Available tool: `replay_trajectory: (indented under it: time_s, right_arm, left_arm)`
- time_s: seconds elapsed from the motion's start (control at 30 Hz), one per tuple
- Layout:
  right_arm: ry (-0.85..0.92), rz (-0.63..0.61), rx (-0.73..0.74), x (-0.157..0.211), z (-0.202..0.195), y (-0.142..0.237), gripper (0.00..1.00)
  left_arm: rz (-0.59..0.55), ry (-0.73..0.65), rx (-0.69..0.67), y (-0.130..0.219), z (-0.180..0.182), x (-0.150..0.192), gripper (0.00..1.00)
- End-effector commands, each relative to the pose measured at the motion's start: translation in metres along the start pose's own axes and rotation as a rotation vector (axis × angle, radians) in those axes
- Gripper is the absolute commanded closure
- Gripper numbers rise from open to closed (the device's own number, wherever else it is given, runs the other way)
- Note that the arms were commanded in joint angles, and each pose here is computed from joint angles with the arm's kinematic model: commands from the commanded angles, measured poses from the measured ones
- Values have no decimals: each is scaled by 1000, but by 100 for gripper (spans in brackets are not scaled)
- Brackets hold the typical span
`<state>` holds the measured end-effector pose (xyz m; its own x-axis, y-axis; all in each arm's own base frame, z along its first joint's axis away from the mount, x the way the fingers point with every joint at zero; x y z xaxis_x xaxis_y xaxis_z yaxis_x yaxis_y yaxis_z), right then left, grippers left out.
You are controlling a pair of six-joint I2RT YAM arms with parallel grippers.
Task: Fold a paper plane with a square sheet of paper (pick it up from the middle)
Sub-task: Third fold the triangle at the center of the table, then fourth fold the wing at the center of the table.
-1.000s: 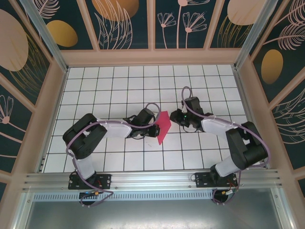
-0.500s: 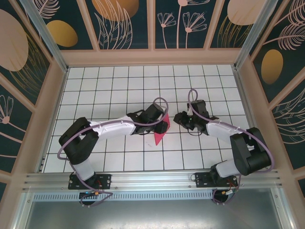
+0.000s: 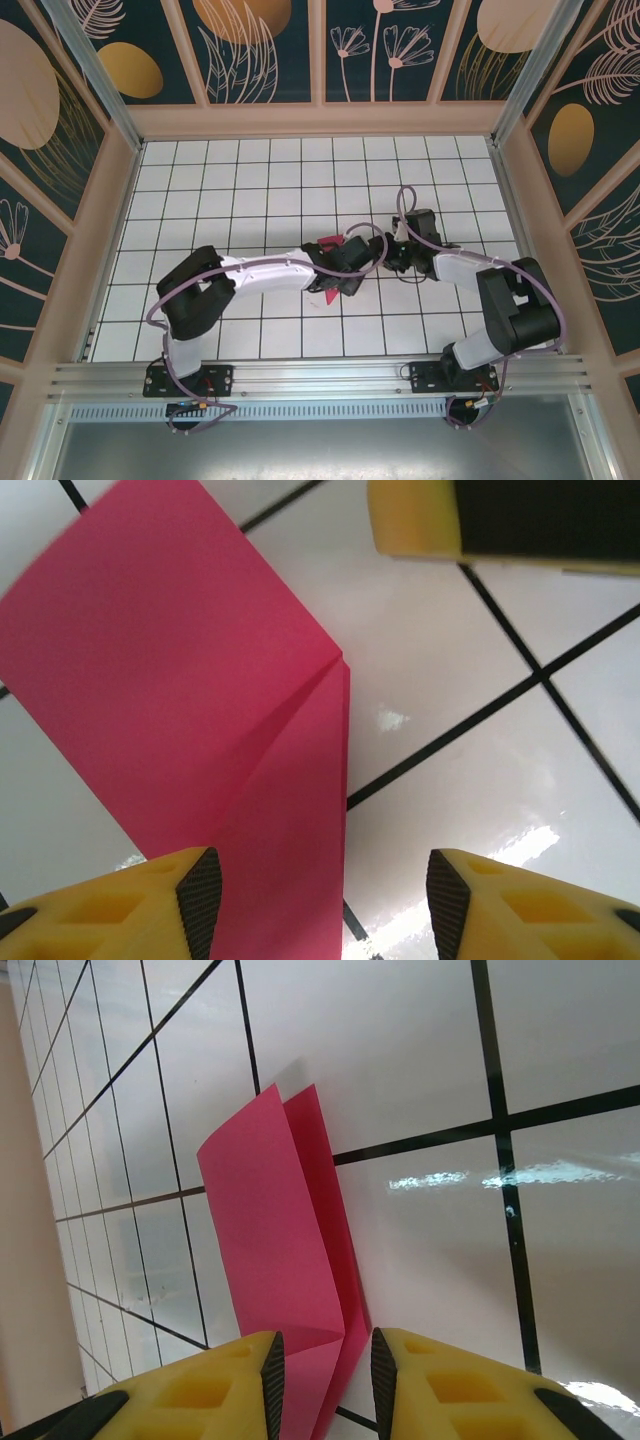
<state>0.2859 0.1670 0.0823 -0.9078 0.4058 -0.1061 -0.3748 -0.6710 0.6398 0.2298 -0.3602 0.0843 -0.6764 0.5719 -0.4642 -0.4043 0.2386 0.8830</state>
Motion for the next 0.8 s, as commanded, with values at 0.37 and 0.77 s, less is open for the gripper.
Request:
replay_trajectory:
  time_s: [0.37, 0.77]
  right_arm:
    - [27, 94, -92, -3, 12, -18, 66]
    - [55, 130, -74, 5, 19, -26, 66]
  left_arm:
    - [69, -26, -130, -16, 7, 21, 55]
    - [15, -12, -39, -14, 0, 23, 85]
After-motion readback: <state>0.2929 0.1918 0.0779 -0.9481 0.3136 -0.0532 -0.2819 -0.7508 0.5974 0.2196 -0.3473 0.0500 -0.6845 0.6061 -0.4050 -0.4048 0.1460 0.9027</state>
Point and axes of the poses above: each hand's point on the last joint's axis, 136 mm out from that joint toward the fingers, its own y axis back along the fingers, its own z axis along the line the jaws close on, x = y × z, the point moved 4 cm from there along y, back along the fingers, and after that the axes turned 7 degrees about -y, right-handed, at the moved point
